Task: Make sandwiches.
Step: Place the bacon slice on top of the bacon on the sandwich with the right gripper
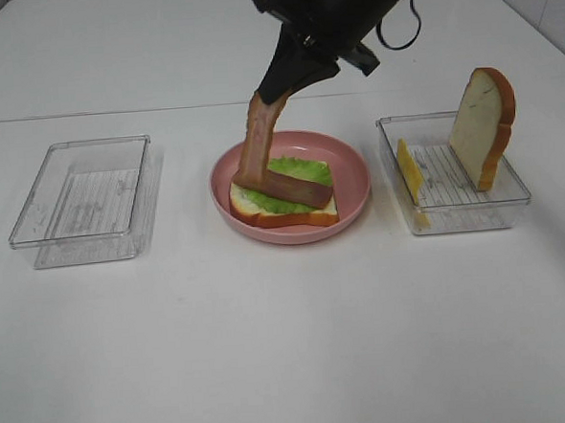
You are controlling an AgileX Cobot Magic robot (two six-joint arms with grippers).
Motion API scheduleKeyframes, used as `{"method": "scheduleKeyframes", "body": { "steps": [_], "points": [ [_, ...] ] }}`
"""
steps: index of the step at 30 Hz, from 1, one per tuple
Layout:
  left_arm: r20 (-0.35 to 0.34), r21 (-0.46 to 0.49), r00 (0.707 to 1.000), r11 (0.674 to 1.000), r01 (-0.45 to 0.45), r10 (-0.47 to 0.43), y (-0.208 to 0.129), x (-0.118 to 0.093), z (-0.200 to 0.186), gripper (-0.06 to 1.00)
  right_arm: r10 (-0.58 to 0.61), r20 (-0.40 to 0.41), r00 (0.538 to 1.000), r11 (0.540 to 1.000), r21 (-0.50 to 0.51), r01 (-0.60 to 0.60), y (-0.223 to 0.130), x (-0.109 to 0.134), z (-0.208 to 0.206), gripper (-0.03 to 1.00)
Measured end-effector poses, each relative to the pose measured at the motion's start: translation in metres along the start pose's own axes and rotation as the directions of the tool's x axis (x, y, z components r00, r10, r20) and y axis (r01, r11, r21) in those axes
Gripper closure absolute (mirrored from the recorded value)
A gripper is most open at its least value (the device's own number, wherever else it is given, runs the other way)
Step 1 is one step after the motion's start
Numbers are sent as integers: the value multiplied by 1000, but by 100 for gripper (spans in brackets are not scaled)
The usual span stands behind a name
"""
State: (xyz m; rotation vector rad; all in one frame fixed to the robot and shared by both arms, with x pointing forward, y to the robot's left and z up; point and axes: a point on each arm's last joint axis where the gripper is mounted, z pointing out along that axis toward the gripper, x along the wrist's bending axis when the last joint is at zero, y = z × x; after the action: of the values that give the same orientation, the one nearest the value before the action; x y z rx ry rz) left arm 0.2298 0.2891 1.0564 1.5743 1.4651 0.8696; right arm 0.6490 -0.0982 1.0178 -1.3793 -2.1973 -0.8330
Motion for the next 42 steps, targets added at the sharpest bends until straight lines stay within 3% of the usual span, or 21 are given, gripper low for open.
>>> {"method": "scheduleKeyframes", "body": {
  "steps": [10,15,17,22,30,37,39,41,42],
  "points": [
    [0,0,1000,1000,0,0,0,0,0,-3,14,-25,1000,996,89,-12,-4,-19,53,97],
    [0,0,1000,1000,0,0,0,0,0,-3,5,38,999,997,77,-8,-3,-32,62,97],
    [1,0,1000,1000,0,0,0,0,0,-3,-32,126,992,999,39,27,0,-40,62,97],
    [1,0,1000,1000,0,0,0,0,0,-3,-58,237,970,998,5,58,4,-51,60,97],
    [1,0,1000,1000,0,0,0,0,0,-3,-72,316,946,997,3,75,5,-58,58,97],
    [1,0,1000,1000,0,0,0,0,0,-3,-62,327,943,998,3,64,5,-59,57,97],
    [1,0,1000,1000,0,0,0,0,0,-3,-63,328,943,998,4,65,5,-59,57,94],
    [1,0,1000,1000,0,0,0,0,0,-3,-60,330,942,998,-3,64,6,-59,57,72],
    [1,0,1000,1000,0,0,0,0,0,-3,-60,330,942,998,-3,64,6,-59,57,72]
  ]
}}
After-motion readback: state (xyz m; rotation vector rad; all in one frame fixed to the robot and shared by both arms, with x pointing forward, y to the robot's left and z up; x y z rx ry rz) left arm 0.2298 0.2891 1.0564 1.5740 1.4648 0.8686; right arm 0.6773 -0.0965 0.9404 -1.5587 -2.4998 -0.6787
